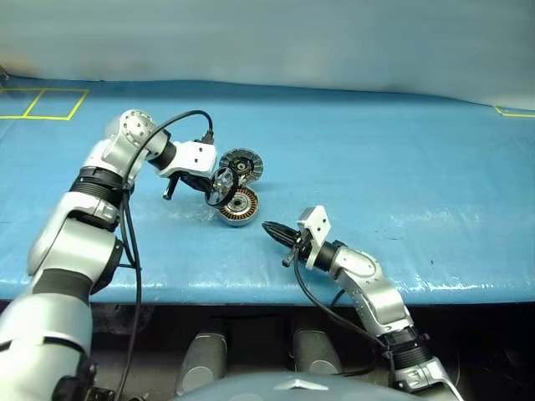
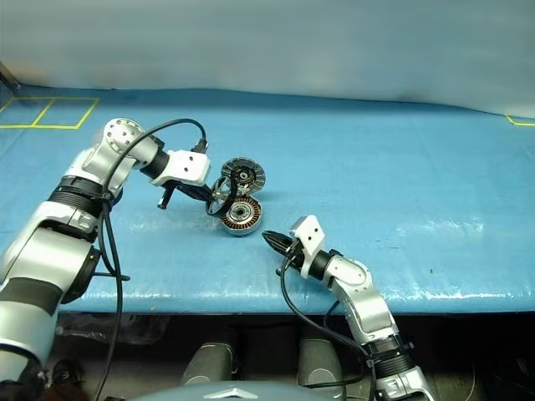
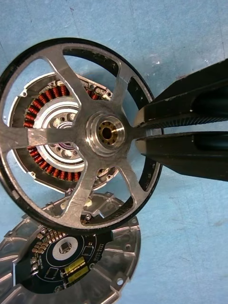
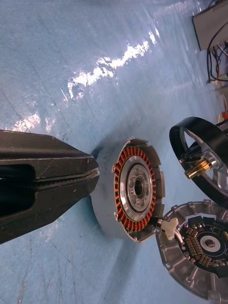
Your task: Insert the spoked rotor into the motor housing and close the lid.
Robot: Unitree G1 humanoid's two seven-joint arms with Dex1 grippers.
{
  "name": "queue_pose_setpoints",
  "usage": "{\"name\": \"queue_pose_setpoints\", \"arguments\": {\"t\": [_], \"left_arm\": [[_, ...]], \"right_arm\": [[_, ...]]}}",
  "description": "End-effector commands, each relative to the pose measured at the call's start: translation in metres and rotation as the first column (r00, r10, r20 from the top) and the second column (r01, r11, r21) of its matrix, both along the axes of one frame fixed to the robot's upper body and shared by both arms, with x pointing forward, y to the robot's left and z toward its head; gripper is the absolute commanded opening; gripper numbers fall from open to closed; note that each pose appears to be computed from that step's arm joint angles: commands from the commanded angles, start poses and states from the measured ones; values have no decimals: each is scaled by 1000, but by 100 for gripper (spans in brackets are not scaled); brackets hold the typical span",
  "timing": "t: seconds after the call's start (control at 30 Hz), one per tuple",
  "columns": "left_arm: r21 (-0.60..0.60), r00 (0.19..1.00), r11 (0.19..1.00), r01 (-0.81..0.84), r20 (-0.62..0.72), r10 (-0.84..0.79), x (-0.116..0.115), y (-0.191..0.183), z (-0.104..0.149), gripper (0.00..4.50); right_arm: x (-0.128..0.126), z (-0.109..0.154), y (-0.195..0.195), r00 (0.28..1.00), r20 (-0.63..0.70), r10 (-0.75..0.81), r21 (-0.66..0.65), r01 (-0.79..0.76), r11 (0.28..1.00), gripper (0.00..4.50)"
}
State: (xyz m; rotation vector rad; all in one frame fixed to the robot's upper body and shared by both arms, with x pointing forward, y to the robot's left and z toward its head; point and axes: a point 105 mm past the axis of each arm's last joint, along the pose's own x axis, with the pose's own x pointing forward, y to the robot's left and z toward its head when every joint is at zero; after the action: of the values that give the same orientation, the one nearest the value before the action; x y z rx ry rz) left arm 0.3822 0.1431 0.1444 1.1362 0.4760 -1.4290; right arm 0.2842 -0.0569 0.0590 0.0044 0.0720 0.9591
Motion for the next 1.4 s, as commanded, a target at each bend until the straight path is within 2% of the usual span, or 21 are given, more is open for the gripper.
{"name": "queue_pose_setpoints", "arguments": {"t": [0.03, 0.63, 1.1, 1.4], "left_arm": [[19, 999, 999, 35, 32, -36, 4, -8, 12, 6], [158, 988, 980, 122, 74, -135, 11, -22, 1, 6], [160, 989, 981, 107, 85, -122, 14, -23, -12, 6], [156, 987, 980, 125, 79, -138, 12, -25, -10, 6]], "right_arm": [[-3, 1, 4, 999, 29, 18, -3, -18, 1000, 0], [-6, -5, 8, 997, 61, -39, -12, 40, 999, 0], [-6, -4, 4, 995, 70, -66, -24, 68, 997, 0], [-6, -6, 3, 995, 67, -76, -33, 78, 996, 0]]}}
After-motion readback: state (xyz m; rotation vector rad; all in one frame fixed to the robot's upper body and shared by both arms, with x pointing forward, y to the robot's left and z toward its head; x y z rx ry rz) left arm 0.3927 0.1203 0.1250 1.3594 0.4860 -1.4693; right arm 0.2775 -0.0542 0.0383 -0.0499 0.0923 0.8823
